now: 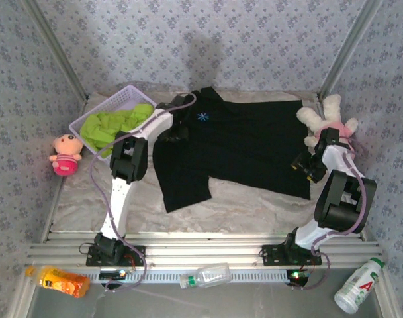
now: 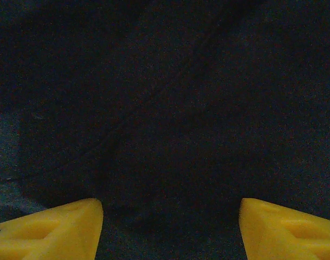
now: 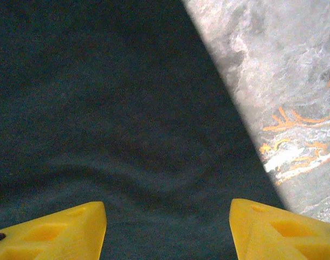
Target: Fold and stack the mixed laundry pile
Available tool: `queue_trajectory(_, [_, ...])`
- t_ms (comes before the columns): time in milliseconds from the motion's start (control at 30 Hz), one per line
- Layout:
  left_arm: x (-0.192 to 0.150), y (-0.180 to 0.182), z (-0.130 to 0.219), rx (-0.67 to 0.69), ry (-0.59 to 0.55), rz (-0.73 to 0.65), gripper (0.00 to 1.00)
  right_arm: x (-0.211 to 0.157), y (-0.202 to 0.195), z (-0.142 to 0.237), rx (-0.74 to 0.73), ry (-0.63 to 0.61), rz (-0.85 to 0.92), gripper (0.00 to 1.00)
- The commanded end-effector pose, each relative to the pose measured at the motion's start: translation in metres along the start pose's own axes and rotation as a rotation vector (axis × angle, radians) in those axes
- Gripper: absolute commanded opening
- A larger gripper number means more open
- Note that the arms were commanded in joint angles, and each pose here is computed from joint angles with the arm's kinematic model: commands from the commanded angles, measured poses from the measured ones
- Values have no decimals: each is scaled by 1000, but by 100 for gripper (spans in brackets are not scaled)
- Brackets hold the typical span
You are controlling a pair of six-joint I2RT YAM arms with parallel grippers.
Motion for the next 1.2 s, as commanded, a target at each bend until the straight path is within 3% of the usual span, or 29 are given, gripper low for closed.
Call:
queue_trajectory(0, [3,13,20,79,41,-146,69,-6,-1,2,-13,50,34,64])
queue_trajectory(233, [-15,-5,66,-173,22,-58,71,-13,5,-11,21,83,34,63])
queue_trajectory(433, [-68,-23,70,-318,53,86,72,-12,17,-13,12,72,20,61])
queue_trajectory(700, [-132,-34,75,-281,88,131,74,-25,-6,-3,-80,10,-53,67])
queue_trajectory(867, [-152,-39,63,-257,106,144,74,-32,-27,3,-139,3,-86,68])
queue_trajectory(1167, [-165,-3,29,-108,190,91,74,-45,-43,-3,-21,80,-144,64])
Point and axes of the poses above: each hand's point on the last joint's axis, 136 mm out from that joint toward the fingers, its own z axis back along the fingers, its own y axis along the line the jaws close on, x = y × z, the point moved 9 cm from there along z, back along the fingers, and after that the axes turned 15 degrees about -z, right-handed, at the moved point
